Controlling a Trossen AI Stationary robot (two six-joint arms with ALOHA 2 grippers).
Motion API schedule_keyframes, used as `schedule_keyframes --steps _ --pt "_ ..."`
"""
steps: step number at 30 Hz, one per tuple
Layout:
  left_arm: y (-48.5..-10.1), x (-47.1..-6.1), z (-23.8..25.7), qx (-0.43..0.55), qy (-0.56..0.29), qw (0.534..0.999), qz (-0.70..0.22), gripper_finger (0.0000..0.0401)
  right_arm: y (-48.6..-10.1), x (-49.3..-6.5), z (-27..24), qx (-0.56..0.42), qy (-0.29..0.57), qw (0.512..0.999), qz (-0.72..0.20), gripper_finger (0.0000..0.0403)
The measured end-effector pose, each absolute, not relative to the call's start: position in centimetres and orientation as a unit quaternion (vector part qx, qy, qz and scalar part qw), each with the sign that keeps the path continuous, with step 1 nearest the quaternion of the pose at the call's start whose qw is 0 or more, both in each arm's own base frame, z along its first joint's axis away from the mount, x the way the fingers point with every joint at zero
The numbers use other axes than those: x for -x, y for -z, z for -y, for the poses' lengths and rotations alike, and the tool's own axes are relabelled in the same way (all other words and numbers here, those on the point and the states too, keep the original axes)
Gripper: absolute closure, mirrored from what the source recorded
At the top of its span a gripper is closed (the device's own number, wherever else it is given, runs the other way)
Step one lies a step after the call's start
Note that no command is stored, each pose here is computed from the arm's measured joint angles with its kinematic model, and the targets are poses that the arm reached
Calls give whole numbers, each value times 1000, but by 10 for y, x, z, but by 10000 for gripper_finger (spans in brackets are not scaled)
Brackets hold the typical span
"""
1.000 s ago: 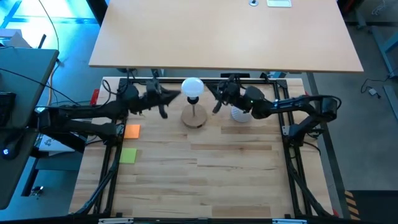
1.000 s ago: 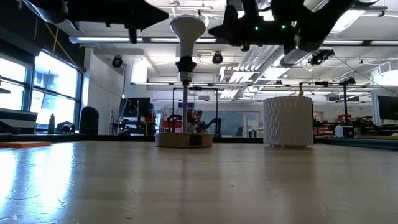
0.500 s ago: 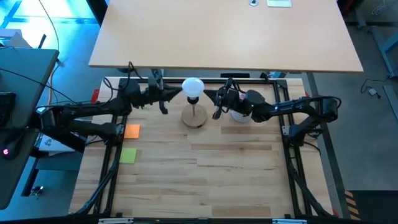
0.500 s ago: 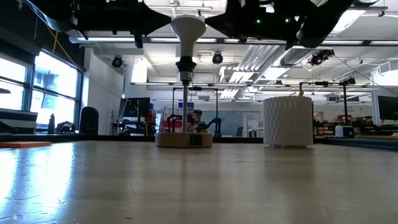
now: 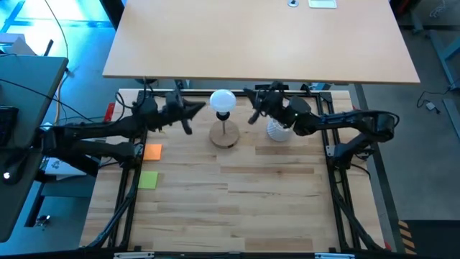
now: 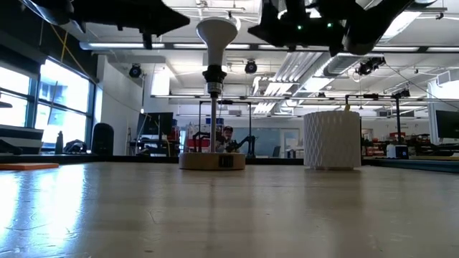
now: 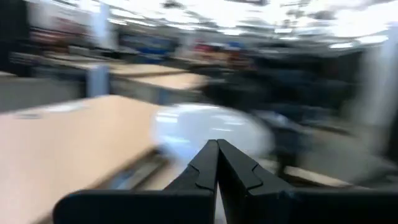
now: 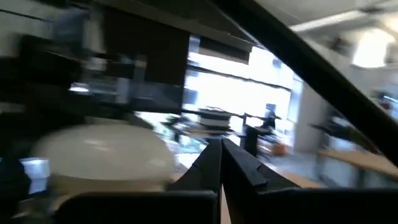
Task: Screw lightbulb
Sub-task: Remove the lightbulb from the brown lamp
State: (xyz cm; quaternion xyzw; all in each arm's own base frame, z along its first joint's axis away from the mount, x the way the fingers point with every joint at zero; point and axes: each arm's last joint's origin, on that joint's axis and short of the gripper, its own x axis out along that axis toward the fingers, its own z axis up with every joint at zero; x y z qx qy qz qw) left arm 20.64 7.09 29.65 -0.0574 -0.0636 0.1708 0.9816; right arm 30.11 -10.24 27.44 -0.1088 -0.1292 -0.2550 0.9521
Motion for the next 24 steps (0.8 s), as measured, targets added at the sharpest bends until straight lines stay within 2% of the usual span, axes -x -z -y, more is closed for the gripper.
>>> schedule_keyframes --steps 2,4,6,8,13,20,22,24 --pt "-297 -202 -77 41 -224 972 61 401 -277 -302 95 126 192 965 128 403" --pt "-297 -200 -83 28 -241 968 60 401 -277 -304 87 138 115 975 131 403" --pt "-297 -201 -91 31 -226 971 71 401 -276 -305 83 139 51 980 135 403" --pt "-294 -204 -97 55 -198 976 76 401 -273 -307 82 133 35 982 130 403" --pt "-287 -214 -102 104 -136 982 82 401 -260 -310 96 106 93 984 105 403" --pt "-294 -217 -83 148 -62 982 99 401 -257 -304 120 36 260 959 109 403" --pt "-298 -215 -79 164 -60 979 107 401 -259 -302 125 50 273 954 115 403" --pt "-300 -210 -80 163 -82 977 108 401 -261 -300 127 75 246 959 123 403"
